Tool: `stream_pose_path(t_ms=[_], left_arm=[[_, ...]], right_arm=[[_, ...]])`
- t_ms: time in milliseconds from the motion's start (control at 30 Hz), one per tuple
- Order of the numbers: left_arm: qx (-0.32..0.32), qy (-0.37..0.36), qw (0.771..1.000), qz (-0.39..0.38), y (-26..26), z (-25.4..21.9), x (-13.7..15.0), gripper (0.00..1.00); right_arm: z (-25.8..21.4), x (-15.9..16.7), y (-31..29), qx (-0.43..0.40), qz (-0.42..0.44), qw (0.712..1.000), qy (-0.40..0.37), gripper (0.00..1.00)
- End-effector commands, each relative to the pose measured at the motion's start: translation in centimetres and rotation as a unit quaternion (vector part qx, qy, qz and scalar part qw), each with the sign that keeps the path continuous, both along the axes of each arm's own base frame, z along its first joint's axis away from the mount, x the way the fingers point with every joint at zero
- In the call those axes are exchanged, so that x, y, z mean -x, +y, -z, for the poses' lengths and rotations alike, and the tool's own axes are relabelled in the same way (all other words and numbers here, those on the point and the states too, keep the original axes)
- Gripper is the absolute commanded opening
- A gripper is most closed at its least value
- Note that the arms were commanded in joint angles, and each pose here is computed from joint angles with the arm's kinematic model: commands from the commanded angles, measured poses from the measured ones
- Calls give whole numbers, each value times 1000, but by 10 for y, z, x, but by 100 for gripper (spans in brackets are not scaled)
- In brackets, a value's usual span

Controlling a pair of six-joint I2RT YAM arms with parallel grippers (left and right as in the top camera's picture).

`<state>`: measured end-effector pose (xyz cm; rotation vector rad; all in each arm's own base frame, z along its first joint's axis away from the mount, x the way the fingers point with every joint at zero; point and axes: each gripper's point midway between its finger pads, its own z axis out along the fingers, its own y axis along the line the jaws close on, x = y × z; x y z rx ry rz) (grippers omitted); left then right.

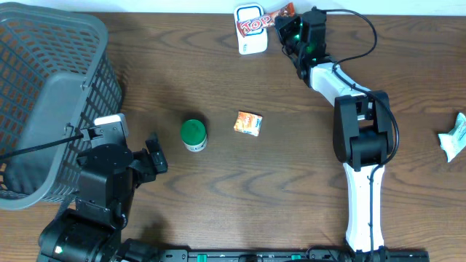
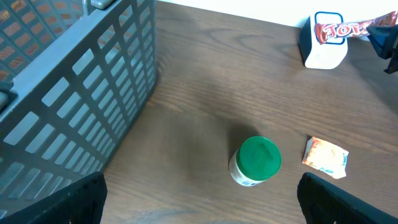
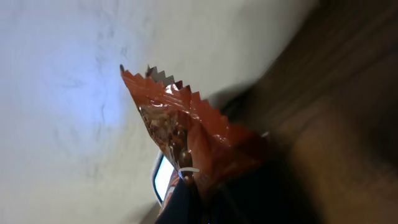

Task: Scan the item barcode
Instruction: 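Carry the TOP bar right and drop it beside the wipes pack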

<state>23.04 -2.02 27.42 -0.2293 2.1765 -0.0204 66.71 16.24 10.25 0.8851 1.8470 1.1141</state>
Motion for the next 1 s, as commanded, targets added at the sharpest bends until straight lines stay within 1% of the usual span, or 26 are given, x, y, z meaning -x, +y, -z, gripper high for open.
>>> stream_pose_path(t_ms=[0,133,233,333,400,500,600,667,800,900,967], left_arm=[[2,-9,1000,-7,3,-7,0,98],[2,-9,1000,-7,3,-7,0,98],[2,-9,1000,-7,3,-7,0,98],[2,-9,1000,-7,3,-7,0,98],[2,-9,1000,-7,3,-7,0,98],[2,-9,1000,-8,3,-7,0,98],[2,-9,1000,-7,3,-7,0,98],[2,-9,1000,-8,3,-7,0,98],[2,-9,1000,-7,3,-7,0,98],[2,-9,1000,-7,3,-7,0,98],[2,-9,1000,-7,3,-7,0,98]], right_arm=[[-29,-10,-10,41,21,997,-55,2],[-55,-11,-23,93,16,992,-84,2],[-80,-4,-53,147,33,986,-67,2],[-106,16,-95,217,70,973,-27,1],[-119,38,-130,268,111,957,21,1],[-134,85,-193,343,189,914,106,1],[-138,130,-249,386,239,872,184,1],[-133,161,-289,397,262,846,241,1],[-107,210,-352,391,287,806,340,1],[-87,239,-387,373,298,786,392,1],[-75,254,-403,357,300,780,417,1]])
